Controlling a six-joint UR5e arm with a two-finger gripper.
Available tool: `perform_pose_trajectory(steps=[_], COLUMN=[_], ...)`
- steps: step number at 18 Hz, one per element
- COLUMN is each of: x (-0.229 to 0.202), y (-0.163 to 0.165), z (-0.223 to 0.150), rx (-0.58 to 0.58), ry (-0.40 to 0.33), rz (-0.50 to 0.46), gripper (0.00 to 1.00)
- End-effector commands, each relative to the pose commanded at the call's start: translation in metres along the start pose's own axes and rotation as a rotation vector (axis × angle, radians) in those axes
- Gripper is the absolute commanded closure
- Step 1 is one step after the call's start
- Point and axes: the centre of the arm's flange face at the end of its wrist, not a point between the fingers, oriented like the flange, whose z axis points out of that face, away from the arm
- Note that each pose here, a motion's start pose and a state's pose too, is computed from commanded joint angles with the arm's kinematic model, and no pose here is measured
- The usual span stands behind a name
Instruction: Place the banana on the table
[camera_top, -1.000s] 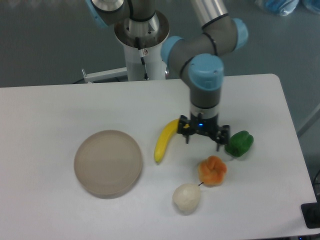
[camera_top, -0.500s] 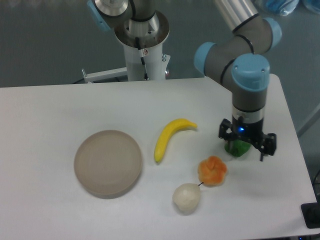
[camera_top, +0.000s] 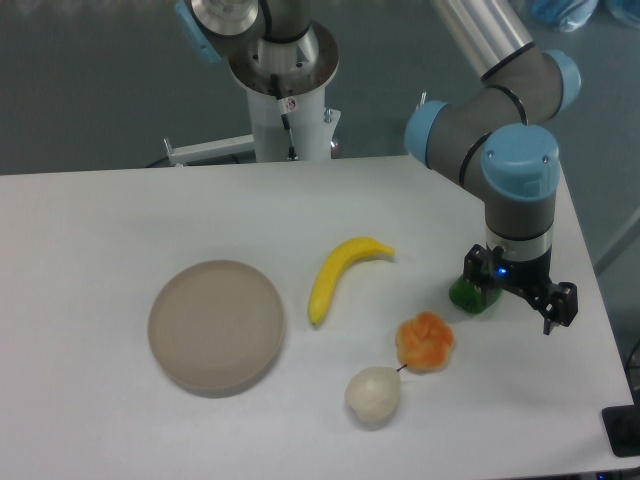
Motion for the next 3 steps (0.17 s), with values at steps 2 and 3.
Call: perform_pose_trajectory(steps=[2,3], x=[-0.0005,-0.0005], y=[-0.0001,-0.0001], z=[-0.0006,-0.0006], rx=[0.000,0.000], ry=[-0.001,-0.001], rz=[0.001,0.001], gripper=[0.00,0.00])
